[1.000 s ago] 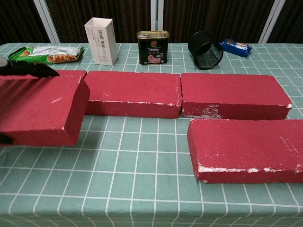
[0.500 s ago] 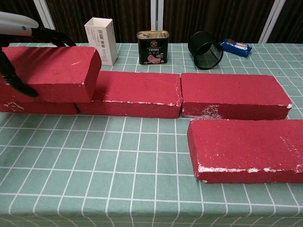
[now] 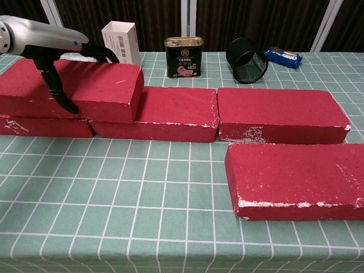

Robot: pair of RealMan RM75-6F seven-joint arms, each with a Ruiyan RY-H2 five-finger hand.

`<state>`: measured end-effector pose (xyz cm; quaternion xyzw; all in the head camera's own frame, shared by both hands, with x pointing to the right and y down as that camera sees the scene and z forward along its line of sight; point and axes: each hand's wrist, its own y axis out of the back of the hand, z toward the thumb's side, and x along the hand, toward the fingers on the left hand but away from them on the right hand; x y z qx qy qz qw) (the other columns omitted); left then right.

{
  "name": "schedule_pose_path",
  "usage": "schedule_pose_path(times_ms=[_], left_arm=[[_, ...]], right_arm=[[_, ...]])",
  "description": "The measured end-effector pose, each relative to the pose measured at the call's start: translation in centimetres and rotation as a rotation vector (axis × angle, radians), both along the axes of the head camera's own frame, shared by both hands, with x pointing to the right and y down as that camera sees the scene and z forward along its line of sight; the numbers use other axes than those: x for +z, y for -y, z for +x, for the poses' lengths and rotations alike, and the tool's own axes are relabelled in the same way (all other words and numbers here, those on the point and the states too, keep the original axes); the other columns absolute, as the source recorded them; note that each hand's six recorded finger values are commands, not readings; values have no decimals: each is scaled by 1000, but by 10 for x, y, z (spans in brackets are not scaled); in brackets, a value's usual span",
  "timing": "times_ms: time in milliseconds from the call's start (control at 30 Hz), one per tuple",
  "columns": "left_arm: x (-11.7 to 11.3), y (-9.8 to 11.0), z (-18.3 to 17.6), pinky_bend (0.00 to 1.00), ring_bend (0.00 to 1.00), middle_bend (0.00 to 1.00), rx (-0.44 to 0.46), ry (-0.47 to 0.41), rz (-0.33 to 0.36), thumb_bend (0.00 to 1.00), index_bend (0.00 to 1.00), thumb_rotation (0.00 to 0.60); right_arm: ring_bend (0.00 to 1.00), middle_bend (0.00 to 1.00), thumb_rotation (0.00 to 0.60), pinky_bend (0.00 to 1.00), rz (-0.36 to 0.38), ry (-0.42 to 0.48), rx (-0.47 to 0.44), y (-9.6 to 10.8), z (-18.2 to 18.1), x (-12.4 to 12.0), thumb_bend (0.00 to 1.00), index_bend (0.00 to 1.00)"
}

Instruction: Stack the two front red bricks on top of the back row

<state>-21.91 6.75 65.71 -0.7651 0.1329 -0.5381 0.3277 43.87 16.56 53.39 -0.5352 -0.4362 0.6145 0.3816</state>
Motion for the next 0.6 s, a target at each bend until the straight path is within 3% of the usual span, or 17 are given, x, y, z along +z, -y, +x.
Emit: schedule_pose_path(times_ms=[600], left_arm=[[12, 11, 14, 0, 0, 187, -37, -28, -36, 34, 88, 600]], right_arm=[[0, 0, 600, 0, -18, 1, 12, -2, 5, 5, 0, 0]])
